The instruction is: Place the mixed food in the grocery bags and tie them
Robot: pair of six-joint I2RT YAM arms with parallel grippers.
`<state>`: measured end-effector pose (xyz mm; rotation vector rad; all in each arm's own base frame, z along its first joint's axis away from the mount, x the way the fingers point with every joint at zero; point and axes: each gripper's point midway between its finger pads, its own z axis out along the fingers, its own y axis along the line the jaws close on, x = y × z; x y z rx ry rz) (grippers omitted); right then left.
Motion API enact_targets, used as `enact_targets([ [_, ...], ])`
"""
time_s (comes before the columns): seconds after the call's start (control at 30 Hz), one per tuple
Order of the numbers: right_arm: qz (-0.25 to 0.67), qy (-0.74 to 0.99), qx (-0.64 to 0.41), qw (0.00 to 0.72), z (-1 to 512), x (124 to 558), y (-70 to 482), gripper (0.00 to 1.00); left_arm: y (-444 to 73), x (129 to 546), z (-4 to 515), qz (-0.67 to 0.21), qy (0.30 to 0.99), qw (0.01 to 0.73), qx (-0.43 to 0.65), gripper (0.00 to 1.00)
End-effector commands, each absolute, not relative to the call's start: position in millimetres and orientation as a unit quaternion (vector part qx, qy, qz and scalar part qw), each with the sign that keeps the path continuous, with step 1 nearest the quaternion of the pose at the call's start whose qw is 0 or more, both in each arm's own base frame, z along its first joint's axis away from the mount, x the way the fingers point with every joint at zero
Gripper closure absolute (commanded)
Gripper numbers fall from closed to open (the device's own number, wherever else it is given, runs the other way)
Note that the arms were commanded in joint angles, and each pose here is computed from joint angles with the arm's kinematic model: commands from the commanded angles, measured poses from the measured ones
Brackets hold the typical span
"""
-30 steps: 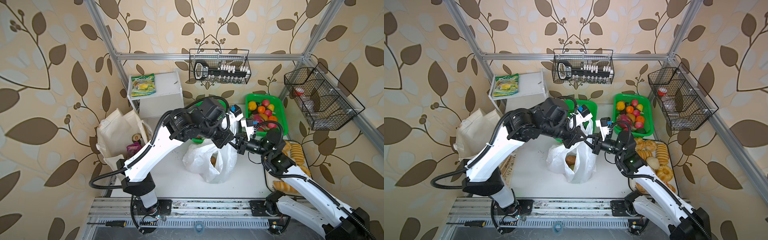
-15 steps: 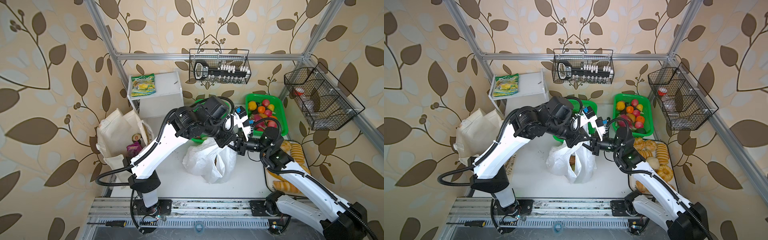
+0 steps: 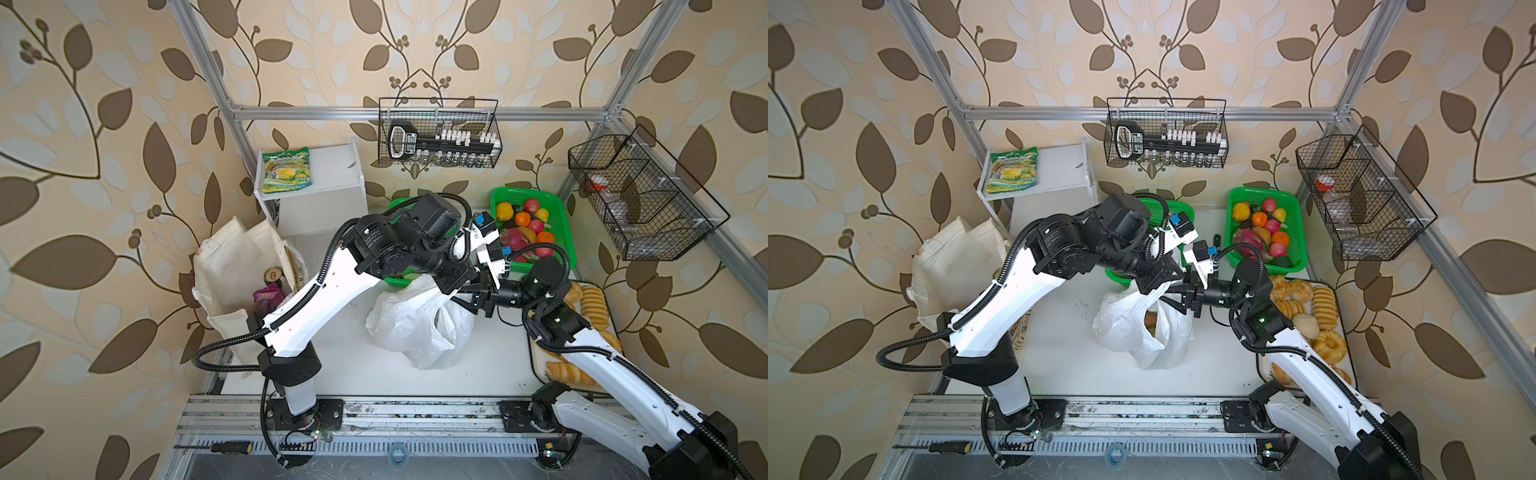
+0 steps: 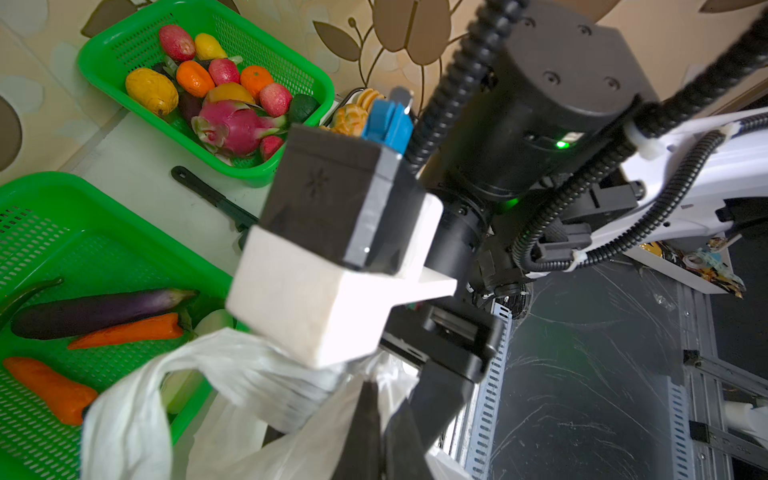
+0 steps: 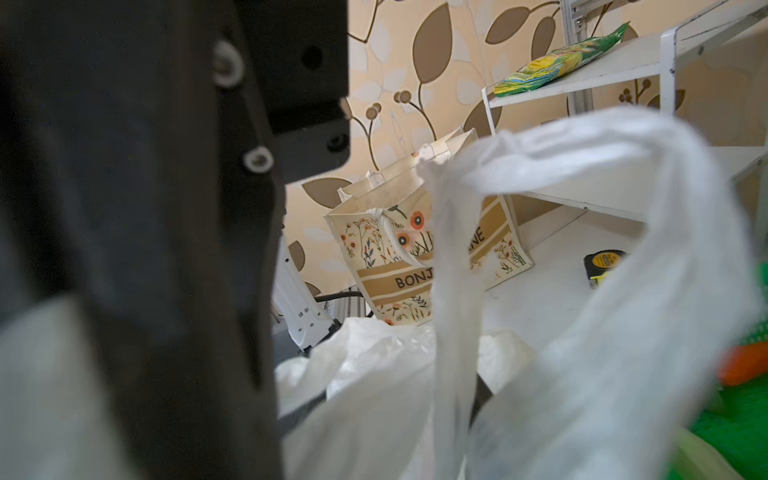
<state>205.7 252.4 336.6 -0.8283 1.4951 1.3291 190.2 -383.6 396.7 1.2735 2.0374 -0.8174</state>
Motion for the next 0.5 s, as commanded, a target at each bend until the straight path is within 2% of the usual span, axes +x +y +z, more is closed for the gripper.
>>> enact_targets([
  [0.0,0.535,0.581,-0.367,0.492,342.7,195.7,249.8,0.41,-378.3,191.0,414.7,-0.316,0.757,0.325,0.470,1.00],
  [0.1,0.538,0.573,-0.378,0.490,342.3,191.1,249.9,0.36,-378.3,190.9,413.1,-0.315,0.758,0.324,0.471,1.00],
  [0.47,0.547,0.563,-0.388,0.483,345.6,189.5,251.0,0.30,-379.7,186.9,417.1,-0.326,0.752,0.323,0.474,1.00],
])
